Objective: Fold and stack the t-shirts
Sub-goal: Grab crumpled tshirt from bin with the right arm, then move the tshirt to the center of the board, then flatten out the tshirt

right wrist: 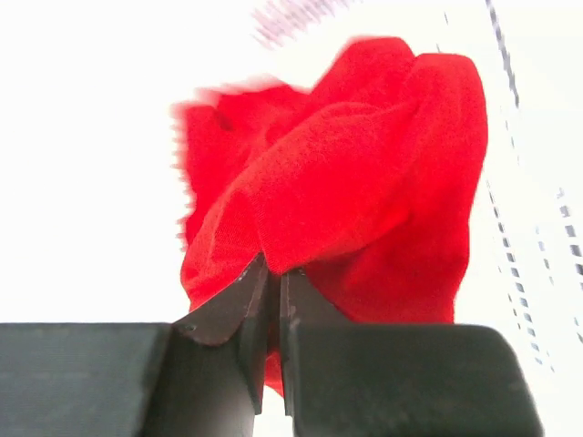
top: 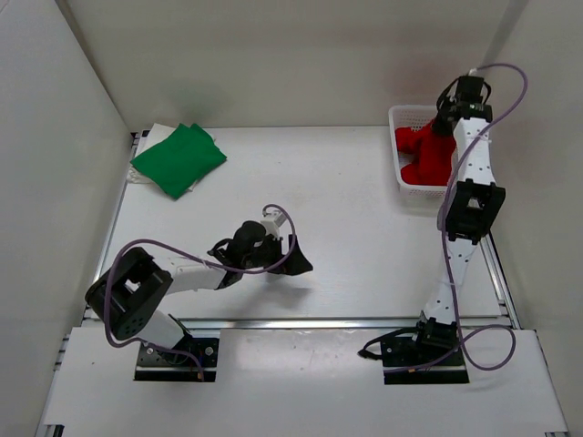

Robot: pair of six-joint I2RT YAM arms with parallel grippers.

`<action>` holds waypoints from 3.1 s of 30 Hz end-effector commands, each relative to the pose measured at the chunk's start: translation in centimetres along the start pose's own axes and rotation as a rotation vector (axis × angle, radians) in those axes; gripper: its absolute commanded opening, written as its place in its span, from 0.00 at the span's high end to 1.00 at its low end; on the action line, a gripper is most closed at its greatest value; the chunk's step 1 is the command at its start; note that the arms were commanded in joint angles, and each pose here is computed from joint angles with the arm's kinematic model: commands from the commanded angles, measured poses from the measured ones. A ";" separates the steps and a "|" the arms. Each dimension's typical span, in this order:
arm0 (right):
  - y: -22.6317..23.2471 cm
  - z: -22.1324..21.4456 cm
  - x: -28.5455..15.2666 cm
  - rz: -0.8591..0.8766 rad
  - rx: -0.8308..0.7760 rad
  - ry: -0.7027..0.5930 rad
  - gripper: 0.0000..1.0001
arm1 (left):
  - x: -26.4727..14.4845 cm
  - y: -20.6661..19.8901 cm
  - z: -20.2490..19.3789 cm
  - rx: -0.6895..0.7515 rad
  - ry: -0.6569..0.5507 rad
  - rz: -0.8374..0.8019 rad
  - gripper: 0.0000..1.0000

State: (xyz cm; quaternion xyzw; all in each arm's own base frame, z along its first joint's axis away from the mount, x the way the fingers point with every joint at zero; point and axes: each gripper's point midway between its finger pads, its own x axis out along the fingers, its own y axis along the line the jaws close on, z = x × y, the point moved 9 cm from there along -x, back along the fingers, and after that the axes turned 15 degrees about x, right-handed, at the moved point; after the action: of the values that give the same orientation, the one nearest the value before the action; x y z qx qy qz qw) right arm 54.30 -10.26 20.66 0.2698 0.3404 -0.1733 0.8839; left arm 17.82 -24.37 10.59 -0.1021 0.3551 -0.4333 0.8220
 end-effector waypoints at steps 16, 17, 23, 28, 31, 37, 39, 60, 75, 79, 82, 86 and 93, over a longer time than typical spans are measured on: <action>17.2 -5.2 -44.8 1.229 -0.325 -0.484 1.00 | -11.9 7.9 7.4 -0.255 -0.449 0.146 0.01; 16.9 -5.7 -43.5 1.243 -0.294 -0.416 1.00 | -12.4 8.0 7.6 -0.257 -0.474 0.168 0.02; 14.2 -15.1 -27.9 1.165 -0.097 0.028 0.95 | -17.6 10.6 9.5 -0.292 -0.607 0.327 0.01; 16.5 -15.4 -18.3 0.916 -0.182 0.231 0.58 | -17.3 10.3 9.2 -0.252 -0.597 0.374 0.01; 16.4 -17.9 -18.2 0.841 -0.225 0.246 0.50 | -14.1 8.5 9.1 -0.145 -0.480 0.407 0.02; 10.2 -25.3 -20.7 0.764 -0.152 0.215 0.75 | -10.2 7.0 8.6 -0.024 -0.292 0.446 0.01; 7.8 -27.5 -21.2 0.765 -0.139 0.185 0.87 | -10.1 7.6 7.1 -0.025 -0.253 0.473 0.01; -3.9 -38.1 -19.8 0.576 -0.089 0.426 0.54 | -0.8 3.6 6.4 0.190 0.021 0.369 0.59; -0.9 -29.7 -10.2 0.380 0.117 0.172 0.54 | -2.6 3.2 -0.2 0.253 0.192 0.472 0.29; 1.0 -29.2 -8.9 0.376 0.100 0.172 0.54 | -1.7 3.3 -1.2 0.218 0.225 0.380 0.56; 2.5 -29.1 -7.4 0.373 0.090 0.197 0.71 | -0.7 2.2 -2.1 0.203 0.242 0.332 0.75; 6.5 -27.2 -6.7 0.476 0.024 0.187 1.00 | 0.0 -0.5 -2.4 0.159 0.181 0.187 0.85; 18.7 -21.7 -9.6 0.662 -0.242 0.278 0.93 | 0.9 -4.8 0.0 0.031 0.037 -0.030 0.48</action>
State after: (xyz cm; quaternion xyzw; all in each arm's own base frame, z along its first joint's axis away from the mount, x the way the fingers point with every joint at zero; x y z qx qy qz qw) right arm 46.03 16.67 15.42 0.3274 0.3599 0.1346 0.8632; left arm 14.79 -26.33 9.72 -0.0060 0.3937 -0.4165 0.8195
